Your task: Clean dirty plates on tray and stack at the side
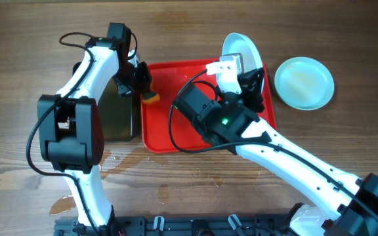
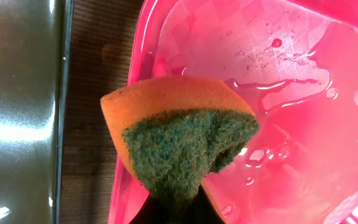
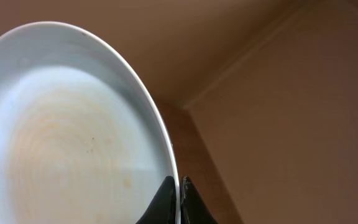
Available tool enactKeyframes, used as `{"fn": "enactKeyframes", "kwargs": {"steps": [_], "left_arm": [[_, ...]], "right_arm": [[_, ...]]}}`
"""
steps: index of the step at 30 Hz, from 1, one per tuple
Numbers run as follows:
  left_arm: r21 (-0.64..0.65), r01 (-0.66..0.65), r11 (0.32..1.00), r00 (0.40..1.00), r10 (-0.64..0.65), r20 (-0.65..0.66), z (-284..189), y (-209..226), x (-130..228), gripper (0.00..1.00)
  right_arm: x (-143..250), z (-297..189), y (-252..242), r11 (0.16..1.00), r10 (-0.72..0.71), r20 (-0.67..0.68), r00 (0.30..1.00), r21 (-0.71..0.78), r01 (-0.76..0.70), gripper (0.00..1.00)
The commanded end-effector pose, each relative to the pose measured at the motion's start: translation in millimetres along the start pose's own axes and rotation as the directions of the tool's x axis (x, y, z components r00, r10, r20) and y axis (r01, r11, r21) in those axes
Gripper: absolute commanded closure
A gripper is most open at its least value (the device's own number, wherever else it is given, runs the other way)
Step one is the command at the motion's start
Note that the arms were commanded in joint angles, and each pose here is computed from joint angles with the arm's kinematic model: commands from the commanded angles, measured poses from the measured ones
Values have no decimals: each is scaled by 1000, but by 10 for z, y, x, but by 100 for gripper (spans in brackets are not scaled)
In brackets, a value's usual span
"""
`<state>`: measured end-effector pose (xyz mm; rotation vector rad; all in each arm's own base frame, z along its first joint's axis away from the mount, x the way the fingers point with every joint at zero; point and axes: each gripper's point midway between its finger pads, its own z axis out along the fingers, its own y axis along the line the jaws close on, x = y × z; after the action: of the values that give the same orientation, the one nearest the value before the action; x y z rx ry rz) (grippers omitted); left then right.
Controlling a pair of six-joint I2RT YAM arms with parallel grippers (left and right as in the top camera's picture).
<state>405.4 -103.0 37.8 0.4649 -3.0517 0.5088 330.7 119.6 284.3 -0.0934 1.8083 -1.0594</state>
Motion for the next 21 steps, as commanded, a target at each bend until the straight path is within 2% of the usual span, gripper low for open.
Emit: {"fn": "enactKeyframes", "kwargs": {"steps": [1,4,6,8,13,18,21], "left_arm": [[7,-22,1000,999,22,40,-137,-33,-65,96],[7,-23,1000,999,22,40,-137,-33,-65,96],[7,-23,1000,999,22,40,-137,-33,-65,96],[7,-22,1000,999,22,40,-137,-33,-65,96],[7,-23,1000,999,22,40,-137,-33,-66,96],[7,-22,1000,999,22,41,-137,-33,-66,96],[7,-23,1000,999,23,40,-136,-37,-64,96]], "right_arm": [[-98,-28,-186,998,20,38,999,67,-22,96],[-102,-26,-154,997,48,34,998,50,-50,96],[-58,-22,-36,999,48,6,999,-17,-48,96],[28,-28,180,988,48,-51,998,-142,-55,96],[333,100,534,916,138,-286,948,-328,-232,96],[659,417,643,837,151,-521,840,-384,-389,96],[902,721,567,784,173,-659,732,-357,-507,95]]}}
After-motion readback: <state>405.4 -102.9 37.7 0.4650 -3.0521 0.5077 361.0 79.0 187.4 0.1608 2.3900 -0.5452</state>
